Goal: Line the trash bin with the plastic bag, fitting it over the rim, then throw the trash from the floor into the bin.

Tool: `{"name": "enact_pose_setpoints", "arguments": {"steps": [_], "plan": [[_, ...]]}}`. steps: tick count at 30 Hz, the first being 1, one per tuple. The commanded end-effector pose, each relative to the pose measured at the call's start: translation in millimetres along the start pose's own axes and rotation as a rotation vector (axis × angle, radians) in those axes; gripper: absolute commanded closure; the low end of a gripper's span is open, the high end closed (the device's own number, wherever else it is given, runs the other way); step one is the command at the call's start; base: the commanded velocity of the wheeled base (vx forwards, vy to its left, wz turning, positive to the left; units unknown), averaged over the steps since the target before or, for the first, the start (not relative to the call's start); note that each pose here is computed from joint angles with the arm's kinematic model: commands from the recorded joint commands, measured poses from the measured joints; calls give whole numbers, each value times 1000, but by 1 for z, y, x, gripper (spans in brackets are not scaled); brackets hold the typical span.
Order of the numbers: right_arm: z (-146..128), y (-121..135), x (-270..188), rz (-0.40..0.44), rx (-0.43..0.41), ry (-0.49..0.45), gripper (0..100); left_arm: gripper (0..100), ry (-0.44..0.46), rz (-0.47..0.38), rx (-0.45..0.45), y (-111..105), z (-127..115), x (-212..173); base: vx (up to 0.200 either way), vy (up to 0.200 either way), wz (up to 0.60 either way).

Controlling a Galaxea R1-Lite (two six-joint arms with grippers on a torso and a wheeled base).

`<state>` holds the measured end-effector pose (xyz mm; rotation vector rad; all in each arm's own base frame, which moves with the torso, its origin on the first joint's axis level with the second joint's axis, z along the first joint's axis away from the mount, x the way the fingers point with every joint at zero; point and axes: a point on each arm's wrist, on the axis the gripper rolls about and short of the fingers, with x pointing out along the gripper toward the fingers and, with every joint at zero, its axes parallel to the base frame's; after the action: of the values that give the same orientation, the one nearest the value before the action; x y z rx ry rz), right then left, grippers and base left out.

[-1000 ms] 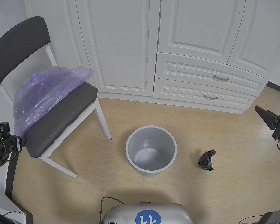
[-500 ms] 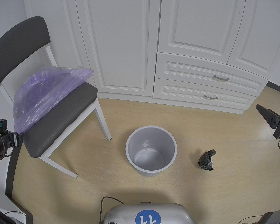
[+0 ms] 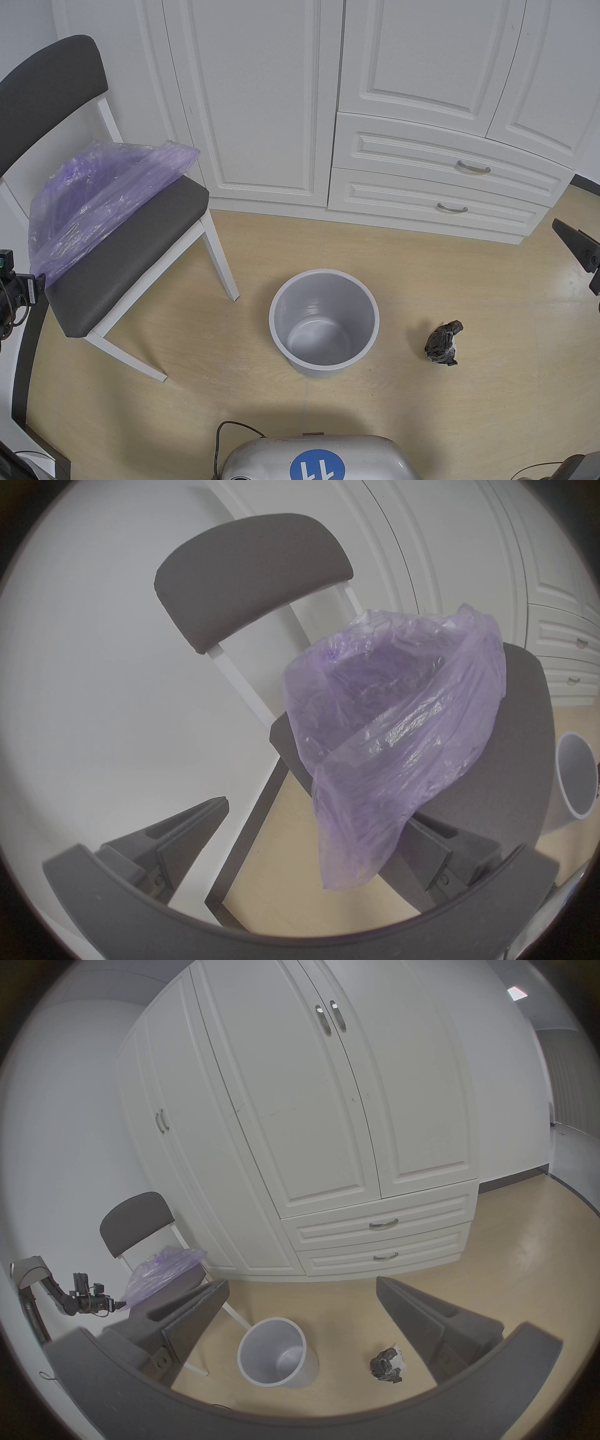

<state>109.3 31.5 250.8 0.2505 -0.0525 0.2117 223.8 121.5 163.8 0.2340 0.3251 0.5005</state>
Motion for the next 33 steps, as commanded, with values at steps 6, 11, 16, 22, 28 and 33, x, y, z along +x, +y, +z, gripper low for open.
{"name": "enact_pose_setpoints", "arguments": {"steps": [6,11,16,22,28,33], "plan": [[6,1,-2,2,18,-26,0,0,39,-6,4,-7,-21,20,0,0,0],[8,1,-3,5,20,-37,0,0,-43,4,1,-11,-20,28,0,0,0],[9,1,-4,6,22,-41,0,0,-129,7,-7,-18,-18,41,0,0,0],[13,2,-7,12,27,-60,0,0,-228,8,-13,-26,-11,49,0,0,0],[14,2,-10,15,28,-72,0,0,-279,14,-16,-28,-11,54,0,0,0],[13,3,-10,23,31,-66,0,0,-381,32,-51,-27,-7,53,0,0,0]]}}
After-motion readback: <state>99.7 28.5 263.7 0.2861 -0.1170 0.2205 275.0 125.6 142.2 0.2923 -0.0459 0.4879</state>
